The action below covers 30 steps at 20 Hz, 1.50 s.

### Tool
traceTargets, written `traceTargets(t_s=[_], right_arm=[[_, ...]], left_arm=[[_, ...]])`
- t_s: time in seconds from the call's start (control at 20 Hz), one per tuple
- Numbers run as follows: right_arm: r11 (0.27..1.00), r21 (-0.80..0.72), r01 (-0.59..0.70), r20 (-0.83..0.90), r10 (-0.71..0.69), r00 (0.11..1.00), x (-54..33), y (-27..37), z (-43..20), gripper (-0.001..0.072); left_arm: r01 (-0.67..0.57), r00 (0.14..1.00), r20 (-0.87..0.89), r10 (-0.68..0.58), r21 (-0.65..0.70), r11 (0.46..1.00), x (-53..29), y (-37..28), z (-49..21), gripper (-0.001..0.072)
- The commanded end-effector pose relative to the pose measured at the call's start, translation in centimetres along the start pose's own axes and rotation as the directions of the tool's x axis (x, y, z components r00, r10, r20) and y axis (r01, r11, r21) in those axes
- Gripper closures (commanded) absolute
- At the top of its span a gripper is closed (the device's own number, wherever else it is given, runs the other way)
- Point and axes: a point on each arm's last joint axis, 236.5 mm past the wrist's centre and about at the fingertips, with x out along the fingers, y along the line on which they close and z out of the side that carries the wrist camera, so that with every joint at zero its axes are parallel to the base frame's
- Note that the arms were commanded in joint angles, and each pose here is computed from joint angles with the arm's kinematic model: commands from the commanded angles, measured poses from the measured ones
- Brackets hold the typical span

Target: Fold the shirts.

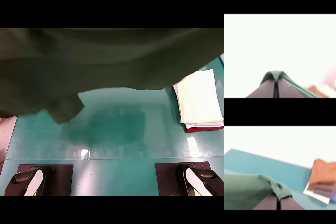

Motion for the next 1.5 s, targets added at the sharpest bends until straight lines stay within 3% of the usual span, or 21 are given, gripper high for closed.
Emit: traceTargets(t_s=[0.0, 0.1, 0.2, 0.4, 0.6, 0.7, 0.9, 1.15, 1.45], right_arm=[[1.000, -0.007, -0.009, -0.004, 0.009, 1.000, -0.8, 0.5, 1.9, 0.0693], [0.999, 0.045, -0.020, -0.110, 0.025, 0.994, 2.1, -0.7, -0.5, 0.0693], [0.993, 0.118, -0.020, -0.258, 0.050, 0.965, 6.5, -2.4, -5.2, 0.0693], [0.958, 0.286, 0.028, -0.578, 0.149, 0.802, 15.1, -5.8, -18.7, 0.0693], [0.907, 0.406, 0.115, -0.775, 0.275, 0.569, 20.6, -7.4, -33.1, 0.0693], [0.883, 0.439, 0.164, -0.809, 0.310, 0.500, 22.7, -8.2, -38.2, 0.0693], [0.865, 0.463, 0.195, -0.812, 0.326, 0.485, 27.2, -9.6, -41.0, 0.0693], [0.891, 0.423, 0.162, -0.766, 0.256, 0.590, 29.4, -12.1, -36.0, 0.0693], [0.935, 0.275, 0.225, -0.887, 0.156, 0.434, 23.8, -14.2, -39.4, 0.0693]], left_arm=[[-0.004, 0.999, 0.045, 0.003, 0.018, 1.000, -0.6, -0.5, 2.0, 0.0687], [-0.016, 0.981, -0.192, 0.008, -0.041, 0.999, 3.0, 2.0, -4.5, 0.0686], [-0.030, 0.907, -0.420, -0.026, -0.125, 0.992, 6.4, 4.4, -12.3, 0.0685], [-0.174, 0.618, -0.777, -0.120, -0.284, 0.943, 10.3, 10.6, -32.1, 0.0684], [-0.276, 0.323, -0.915, -0.240, -0.334, 0.901, 9.1, 11.8, -52.3, 0.0684], [-0.338, 0.242, -0.938, -0.247, -0.320, 0.885, 8.4, 12.1, -60.1, 0.0684], [-0.358, 0.233, -0.940, -0.248, -0.320, 0.877, 11.8, 13.5, -65.2, 0.0685], [-0.299, 0.265, -0.946, -0.186, -0.264, 0.917, 15.0, 15.4, -62.6, 0.0682], [-0.299, -0.029, -0.962, -0.270, -0.250, 0.921, 7.2, 13.8, -64.8, 0.0682]])
